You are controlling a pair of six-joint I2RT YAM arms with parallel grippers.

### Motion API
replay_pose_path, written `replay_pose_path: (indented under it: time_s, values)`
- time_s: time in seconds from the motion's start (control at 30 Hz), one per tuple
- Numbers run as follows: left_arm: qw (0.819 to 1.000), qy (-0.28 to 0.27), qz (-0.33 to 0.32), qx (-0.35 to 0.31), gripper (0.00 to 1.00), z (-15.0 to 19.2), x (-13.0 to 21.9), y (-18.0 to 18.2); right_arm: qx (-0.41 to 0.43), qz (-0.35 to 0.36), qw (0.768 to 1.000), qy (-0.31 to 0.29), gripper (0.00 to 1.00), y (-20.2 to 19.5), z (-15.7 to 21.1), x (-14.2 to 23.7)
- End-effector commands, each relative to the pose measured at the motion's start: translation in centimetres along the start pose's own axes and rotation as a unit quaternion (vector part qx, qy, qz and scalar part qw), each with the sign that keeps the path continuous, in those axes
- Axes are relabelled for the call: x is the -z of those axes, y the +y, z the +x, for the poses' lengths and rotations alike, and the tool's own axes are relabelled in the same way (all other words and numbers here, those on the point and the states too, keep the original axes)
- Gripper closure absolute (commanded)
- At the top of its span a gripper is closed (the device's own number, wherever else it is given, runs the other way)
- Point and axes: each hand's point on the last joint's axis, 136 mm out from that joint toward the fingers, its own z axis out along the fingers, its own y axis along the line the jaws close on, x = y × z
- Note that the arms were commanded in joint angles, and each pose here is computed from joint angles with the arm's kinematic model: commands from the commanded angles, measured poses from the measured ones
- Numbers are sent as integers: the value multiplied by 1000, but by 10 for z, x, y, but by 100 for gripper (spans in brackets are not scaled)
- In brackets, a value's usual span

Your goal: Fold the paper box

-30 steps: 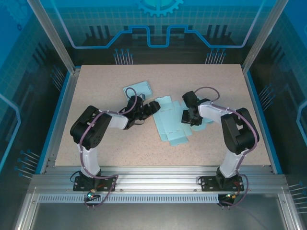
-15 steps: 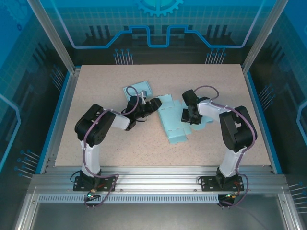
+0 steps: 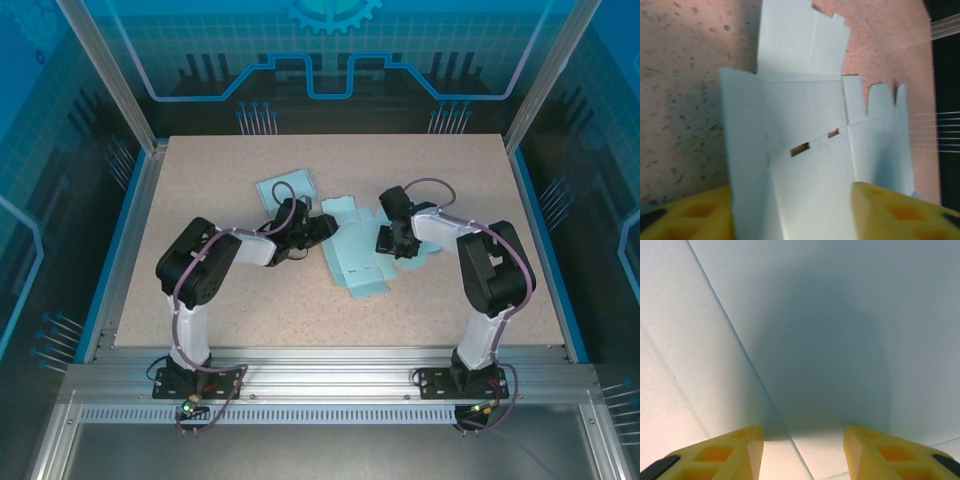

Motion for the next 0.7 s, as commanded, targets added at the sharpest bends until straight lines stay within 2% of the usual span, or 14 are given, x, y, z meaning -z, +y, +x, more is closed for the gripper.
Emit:
replay_pose_path:
  time_s: [0.0,0.17,0.23,0.3,0.37,0.5,0.57,0.6,0.63,0.67]
  values:
    - [998,27,-60,-15,59,15,6,19,2,-12,1000,23,52,2,7,-7]
    - [996,18,-71,-59,84,7,16,11,6,-31,999,11,52,8,3,10]
    - [992,13,-73,-99,88,-1,24,2,13,-40,999,-1,50,10,1,23]
    - [986,8,-72,-151,93,-10,35,-11,23,-50,998,-19,43,12,-2,39]
    - [973,3,-61,-222,97,-18,49,-29,41,-66,996,-44,26,16,-6,60]
    - [932,-13,-27,-361,100,-30,84,-67,75,-91,988,-104,25,20,-12,107]
    - [901,-21,-11,-433,100,-34,105,-85,94,-109,979,-143,22,21,-14,136]
    - [888,-26,-6,-460,100,-36,113,-93,102,-120,974,-163,5,23,-15,150]
    - [872,-33,-3,-488,100,-39,124,-101,111,-133,967,-185,0,24,-16,165]
    - [857,-35,0,-514,100,-40,133,-108,120,-146,960,-205,0,26,-17,180]
